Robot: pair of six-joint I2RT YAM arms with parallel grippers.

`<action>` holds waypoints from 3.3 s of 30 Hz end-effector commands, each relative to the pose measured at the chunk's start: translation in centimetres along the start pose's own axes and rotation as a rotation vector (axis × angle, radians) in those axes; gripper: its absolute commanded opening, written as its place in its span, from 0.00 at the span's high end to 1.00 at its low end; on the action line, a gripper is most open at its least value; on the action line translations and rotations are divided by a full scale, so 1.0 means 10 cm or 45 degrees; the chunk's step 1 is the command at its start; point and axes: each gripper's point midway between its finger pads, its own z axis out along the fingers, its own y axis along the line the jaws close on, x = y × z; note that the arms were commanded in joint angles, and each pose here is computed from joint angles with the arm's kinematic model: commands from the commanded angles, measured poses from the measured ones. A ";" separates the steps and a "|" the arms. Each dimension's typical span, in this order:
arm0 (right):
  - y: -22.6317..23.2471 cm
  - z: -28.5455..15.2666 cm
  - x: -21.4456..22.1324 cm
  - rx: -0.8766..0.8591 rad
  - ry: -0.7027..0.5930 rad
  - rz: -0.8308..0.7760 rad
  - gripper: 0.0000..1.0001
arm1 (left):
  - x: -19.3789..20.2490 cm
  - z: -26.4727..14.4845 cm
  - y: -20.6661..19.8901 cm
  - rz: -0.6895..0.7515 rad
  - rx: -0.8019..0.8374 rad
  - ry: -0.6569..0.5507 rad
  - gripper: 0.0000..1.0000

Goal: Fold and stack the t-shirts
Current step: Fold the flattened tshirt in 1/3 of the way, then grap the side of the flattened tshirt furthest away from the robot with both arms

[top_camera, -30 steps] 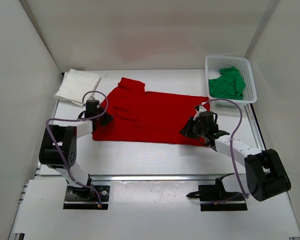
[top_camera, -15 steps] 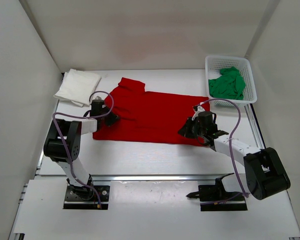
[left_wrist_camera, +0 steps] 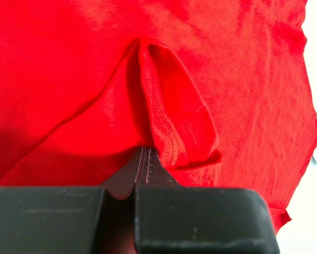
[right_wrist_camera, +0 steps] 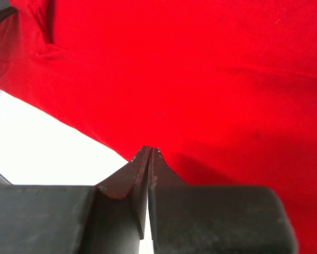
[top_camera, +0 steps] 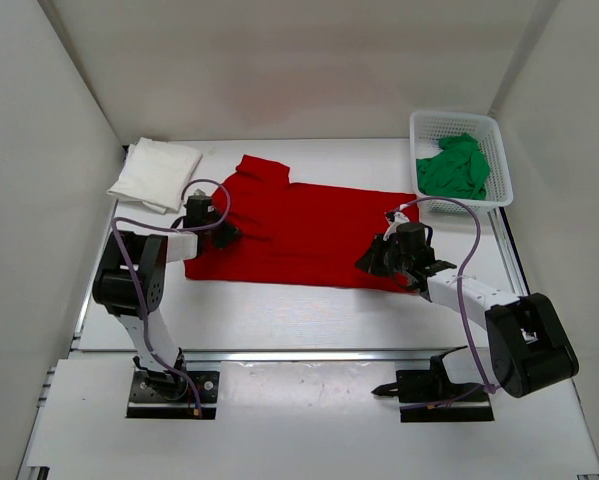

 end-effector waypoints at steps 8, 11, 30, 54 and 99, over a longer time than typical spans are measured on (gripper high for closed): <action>0.08 0.01 -0.20 -0.042 -0.078 -0.048 1.00 | -0.14 0.11 -0.48 0.027 0.117 -0.063 1.00; 0.06 0.01 -0.15 -0.034 -0.065 -0.046 1.00 | -0.17 0.21 -0.67 0.022 0.167 -0.072 1.00; -0.03 0.14 0.05 0.046 0.028 -0.047 1.00 | 0.24 -0.32 0.35 -0.057 0.017 0.010 0.92; 0.11 -0.10 0.41 0.100 0.145 -0.083 1.00 | 0.22 -1.45 0.51 0.009 0.121 -0.007 0.90; -0.29 -0.33 -0.19 0.029 -0.168 0.186 0.85 | -1.76 0.66 -0.96 0.503 -0.154 -0.187 0.74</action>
